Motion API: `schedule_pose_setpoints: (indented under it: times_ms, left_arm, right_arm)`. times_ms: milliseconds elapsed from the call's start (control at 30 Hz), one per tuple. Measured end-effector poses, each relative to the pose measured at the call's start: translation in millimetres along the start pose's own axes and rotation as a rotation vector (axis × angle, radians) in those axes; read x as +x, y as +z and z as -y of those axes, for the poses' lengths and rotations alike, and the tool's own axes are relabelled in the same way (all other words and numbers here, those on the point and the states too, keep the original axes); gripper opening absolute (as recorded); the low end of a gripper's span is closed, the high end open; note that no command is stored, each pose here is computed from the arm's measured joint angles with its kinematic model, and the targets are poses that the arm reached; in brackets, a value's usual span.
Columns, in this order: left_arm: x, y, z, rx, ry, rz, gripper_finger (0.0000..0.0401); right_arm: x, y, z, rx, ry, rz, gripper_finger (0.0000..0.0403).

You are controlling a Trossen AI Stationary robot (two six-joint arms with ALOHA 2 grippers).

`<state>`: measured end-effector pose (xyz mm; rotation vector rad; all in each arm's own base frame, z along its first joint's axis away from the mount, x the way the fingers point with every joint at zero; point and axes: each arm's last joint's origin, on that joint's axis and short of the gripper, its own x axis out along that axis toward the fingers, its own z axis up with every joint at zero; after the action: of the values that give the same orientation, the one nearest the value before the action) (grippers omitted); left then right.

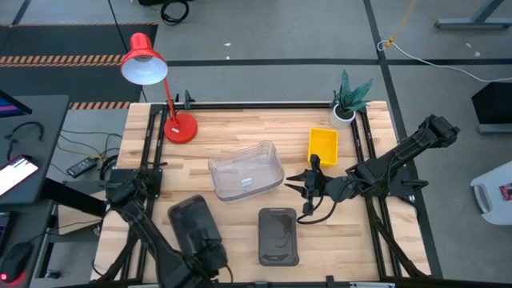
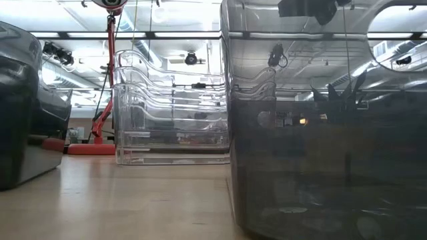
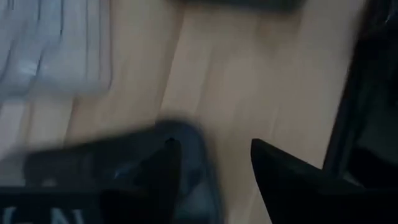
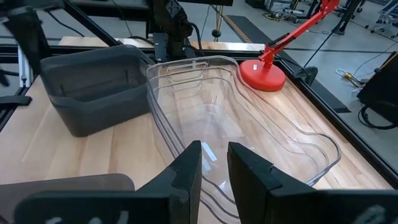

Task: Stack baskets by color
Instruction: Stack the right black bin on the left stacked black bins

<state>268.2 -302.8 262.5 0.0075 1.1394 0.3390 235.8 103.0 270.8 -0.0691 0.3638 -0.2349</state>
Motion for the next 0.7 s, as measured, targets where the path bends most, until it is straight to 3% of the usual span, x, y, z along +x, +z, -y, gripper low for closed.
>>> schedule_pose_setpoints:
  times_ms: [133,400,533,700]
  left_arm:
    - [7.9,18.7,4.0,0.002,-0.020,0.144,0.0192]
    - [44.3,62.6,0.5,0.004,-0.154,0.221,0.0168]
    - [57.6,81.7,-11.8,-0.113,-0.212,0.170,0.0159]
    - [70.5,100.0,-30.3,-0.299,-0.206,0.133,0.0159]
  right_arm:
    - [0.0,-0.4,0.1,0.005,-0.001,-0.003,0.0083]
    - [-1.6,-5.5,1.4,0.040,-0.007,-0.050,0.0083]
    - [-5.3,-10.0,5.5,0.076,-0.023,-0.098,0.0083]
    - [-8.5,-13.8,7.2,0.087,-0.034,-0.134,0.0083]
